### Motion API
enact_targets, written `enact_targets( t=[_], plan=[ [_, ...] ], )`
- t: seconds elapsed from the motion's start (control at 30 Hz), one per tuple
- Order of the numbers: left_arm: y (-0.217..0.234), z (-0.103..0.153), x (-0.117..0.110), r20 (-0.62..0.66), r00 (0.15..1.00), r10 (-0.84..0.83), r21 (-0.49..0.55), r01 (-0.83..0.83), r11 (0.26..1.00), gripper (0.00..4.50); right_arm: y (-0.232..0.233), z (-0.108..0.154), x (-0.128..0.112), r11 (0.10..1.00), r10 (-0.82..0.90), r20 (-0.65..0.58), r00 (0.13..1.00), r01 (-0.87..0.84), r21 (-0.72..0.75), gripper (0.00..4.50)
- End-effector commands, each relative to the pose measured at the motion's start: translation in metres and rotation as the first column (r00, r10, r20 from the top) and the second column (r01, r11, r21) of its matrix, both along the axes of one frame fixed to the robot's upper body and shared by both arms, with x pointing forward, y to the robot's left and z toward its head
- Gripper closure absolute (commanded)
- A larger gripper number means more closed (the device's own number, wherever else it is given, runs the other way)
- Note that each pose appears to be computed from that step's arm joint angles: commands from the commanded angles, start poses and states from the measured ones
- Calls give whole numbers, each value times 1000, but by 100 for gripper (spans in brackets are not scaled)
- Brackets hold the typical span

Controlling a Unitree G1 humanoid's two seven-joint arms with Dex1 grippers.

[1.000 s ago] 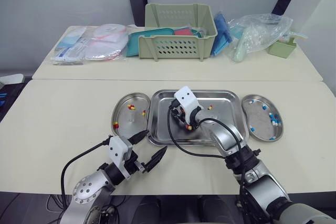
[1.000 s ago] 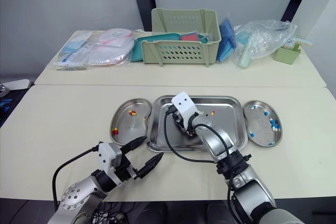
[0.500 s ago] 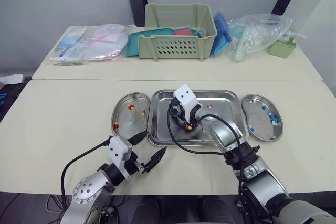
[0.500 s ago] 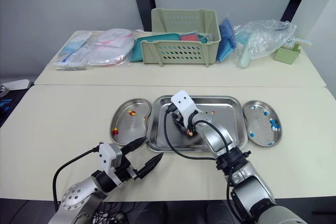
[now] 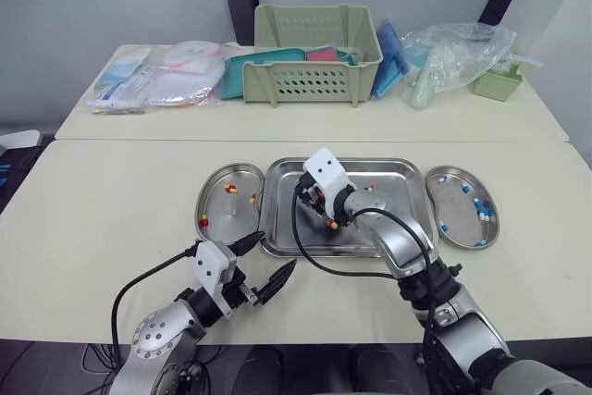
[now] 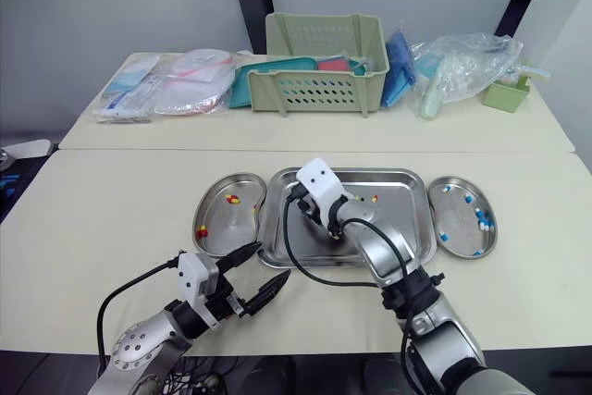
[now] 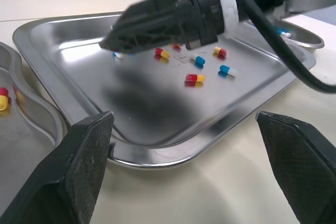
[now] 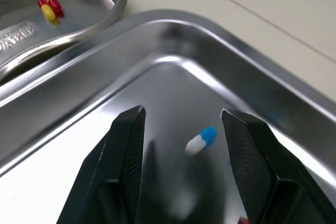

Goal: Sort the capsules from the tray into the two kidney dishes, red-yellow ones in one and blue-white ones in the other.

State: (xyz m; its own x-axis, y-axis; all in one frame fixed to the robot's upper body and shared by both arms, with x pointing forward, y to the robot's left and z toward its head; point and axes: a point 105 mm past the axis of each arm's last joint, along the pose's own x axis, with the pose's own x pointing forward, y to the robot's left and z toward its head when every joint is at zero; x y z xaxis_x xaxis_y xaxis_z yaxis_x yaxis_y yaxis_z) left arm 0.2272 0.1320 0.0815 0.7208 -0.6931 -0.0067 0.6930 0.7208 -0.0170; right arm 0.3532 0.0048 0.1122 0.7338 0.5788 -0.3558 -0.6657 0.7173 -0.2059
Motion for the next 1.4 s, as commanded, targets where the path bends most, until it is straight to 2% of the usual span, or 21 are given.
enact_targets(
  t=[0.03, 0.3, 0.67, 1.03, 1.13, 1.37, 1.4],
  plan=[
    [-4, 9, -1, 44, 999, -12, -3, 12, 1000, 0, 2, 12, -5, 1000, -3, 39, 999, 2, 28, 198],
    [-4, 9, -1, 43, 999, -13, -2, 13, 1000, 0, 1, 1, -4, 999, -39, -6, 999, 39, 35, 198],
    [-3, 9, -1, 40, 999, -8, 2, 8, 1000, 0, 1, -2, 11, 996, -79, -3, 997, 79, 32, 198],
    [-3, 8, -2, 34, 999, -9, 2, 9, 1000, 0, 4, -10, 14, 997, -74, -3, 997, 74, 10, 198],
    [-3, 7, -1, 33, 999, -9, 2, 9, 1000, 0, 4, -13, 14, 997, -73, -4, 997, 73, 1, 260],
    [-3, 7, -1, 30, 1000, -8, 1, 8, 1000, 0, 4, -14, 13, 998, -49, 14, 999, 49, -26, 440],
    [-3, 7, -1, 30, 1000, -7, 1, 7, 1000, 0, 4, -13, 12, 999, -40, 21, 999, 41, -33, 449]
  ],
)
